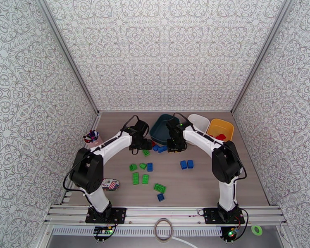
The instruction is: Sort the legos into containers by color
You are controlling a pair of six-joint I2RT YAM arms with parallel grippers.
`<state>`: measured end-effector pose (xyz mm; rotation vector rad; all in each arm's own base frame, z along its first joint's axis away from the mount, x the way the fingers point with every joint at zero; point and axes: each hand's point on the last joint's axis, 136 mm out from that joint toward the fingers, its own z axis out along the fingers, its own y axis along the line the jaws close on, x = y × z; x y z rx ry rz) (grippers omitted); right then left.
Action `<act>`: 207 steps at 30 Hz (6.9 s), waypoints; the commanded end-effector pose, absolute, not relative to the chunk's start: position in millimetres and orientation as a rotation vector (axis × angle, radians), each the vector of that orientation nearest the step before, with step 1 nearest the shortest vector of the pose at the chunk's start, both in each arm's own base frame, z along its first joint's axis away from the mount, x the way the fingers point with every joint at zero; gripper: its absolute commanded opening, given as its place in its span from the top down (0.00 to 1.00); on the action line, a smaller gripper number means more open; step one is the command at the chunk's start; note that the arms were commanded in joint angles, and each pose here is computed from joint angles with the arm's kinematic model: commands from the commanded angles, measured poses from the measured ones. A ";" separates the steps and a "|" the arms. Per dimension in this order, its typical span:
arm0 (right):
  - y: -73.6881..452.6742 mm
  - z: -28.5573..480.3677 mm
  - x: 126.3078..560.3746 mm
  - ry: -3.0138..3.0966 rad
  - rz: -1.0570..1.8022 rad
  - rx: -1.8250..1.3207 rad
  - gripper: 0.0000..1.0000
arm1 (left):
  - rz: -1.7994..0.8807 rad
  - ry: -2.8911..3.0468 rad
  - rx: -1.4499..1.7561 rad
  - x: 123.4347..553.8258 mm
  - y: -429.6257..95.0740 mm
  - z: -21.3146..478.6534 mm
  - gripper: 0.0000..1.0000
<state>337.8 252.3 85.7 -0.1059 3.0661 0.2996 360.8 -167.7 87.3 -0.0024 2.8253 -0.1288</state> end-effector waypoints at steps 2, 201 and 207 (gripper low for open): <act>252.2 83.4 360.1 3.041 0.263 -0.049 0.71 | -0.143 2.796 0.078 377.5 -177.2 89.4 0.14; 148.3 83.4 239.0 3.084 0.302 0.229 0.41 | -0.471 2.768 -0.042 241.3 -271.3 107.7 0.27; 142.8 61.1 218.2 3.131 0.232 0.233 0.40 | -0.489 2.760 -0.055 231.0 -278.3 106.4 0.27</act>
